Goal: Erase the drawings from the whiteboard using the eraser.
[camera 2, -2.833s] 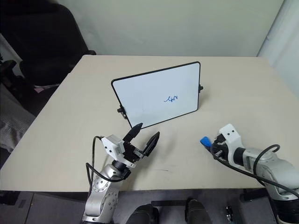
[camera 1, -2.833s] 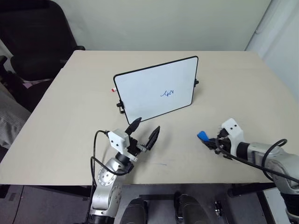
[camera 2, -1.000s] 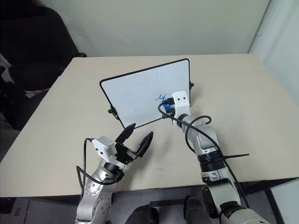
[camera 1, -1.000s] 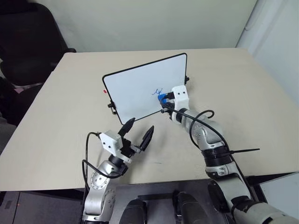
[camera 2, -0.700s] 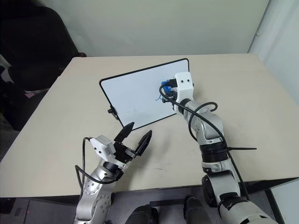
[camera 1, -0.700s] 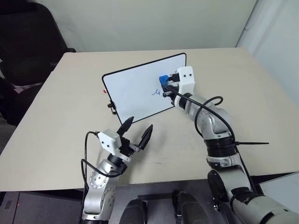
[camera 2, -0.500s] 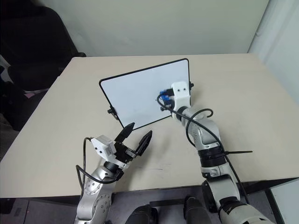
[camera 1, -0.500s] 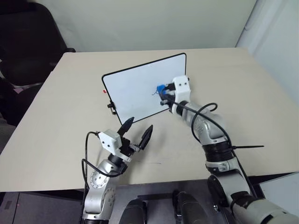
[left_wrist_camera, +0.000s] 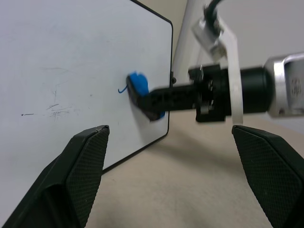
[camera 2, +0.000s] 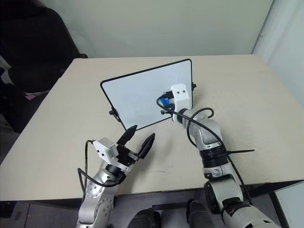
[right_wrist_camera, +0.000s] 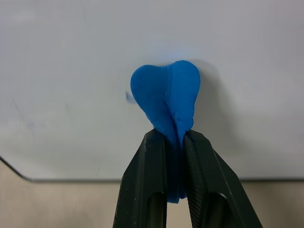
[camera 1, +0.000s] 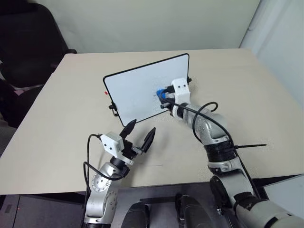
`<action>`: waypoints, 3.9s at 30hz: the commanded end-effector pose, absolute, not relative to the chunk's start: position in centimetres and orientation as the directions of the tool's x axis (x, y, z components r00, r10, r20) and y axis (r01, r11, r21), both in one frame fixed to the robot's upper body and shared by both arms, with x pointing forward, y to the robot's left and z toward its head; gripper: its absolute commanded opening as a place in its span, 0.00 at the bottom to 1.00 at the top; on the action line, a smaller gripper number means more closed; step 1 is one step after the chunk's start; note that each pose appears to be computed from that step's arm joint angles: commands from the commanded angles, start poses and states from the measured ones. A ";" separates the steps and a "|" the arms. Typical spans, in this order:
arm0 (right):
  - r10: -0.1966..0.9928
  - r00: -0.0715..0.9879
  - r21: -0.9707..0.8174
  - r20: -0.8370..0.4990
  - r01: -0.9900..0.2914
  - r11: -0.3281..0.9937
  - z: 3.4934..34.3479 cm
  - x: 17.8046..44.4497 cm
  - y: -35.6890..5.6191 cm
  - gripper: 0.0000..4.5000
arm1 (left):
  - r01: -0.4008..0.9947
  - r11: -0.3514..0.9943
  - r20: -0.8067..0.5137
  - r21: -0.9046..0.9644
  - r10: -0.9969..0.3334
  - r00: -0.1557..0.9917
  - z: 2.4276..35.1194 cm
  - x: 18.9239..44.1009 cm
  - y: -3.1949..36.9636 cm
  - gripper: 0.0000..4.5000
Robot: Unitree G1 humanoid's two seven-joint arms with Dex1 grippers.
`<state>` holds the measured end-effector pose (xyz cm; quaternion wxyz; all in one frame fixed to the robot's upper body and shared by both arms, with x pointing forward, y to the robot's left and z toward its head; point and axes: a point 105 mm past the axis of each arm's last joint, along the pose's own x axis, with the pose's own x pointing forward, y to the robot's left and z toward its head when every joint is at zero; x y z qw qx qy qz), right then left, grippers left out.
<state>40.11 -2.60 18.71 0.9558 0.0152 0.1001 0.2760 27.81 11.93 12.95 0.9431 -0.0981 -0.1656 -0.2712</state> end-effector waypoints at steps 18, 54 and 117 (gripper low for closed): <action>0.597 0.788 0.053 -0.152 -0.596 0.801 19.5 39.3 0.1 0.05 | 0.535 0.839 0.398 -0.099 -0.460 0.794 13.8 27.7 12.4 1.00; 0.473 0.857 0.002 -0.205 -0.483 0.876 18.8 41.5 -4.6 0.05 | 0.541 0.833 0.399 -0.117 -0.459 0.794 13.5 28.0 12.2 1.00; 0.416 0.873 0.003 -0.255 -0.430 0.903 18.4 36.8 -11.6 0.05 | 0.558 0.822 0.407 -0.113 -0.474 0.781 13.6 28.3 11.5 1.00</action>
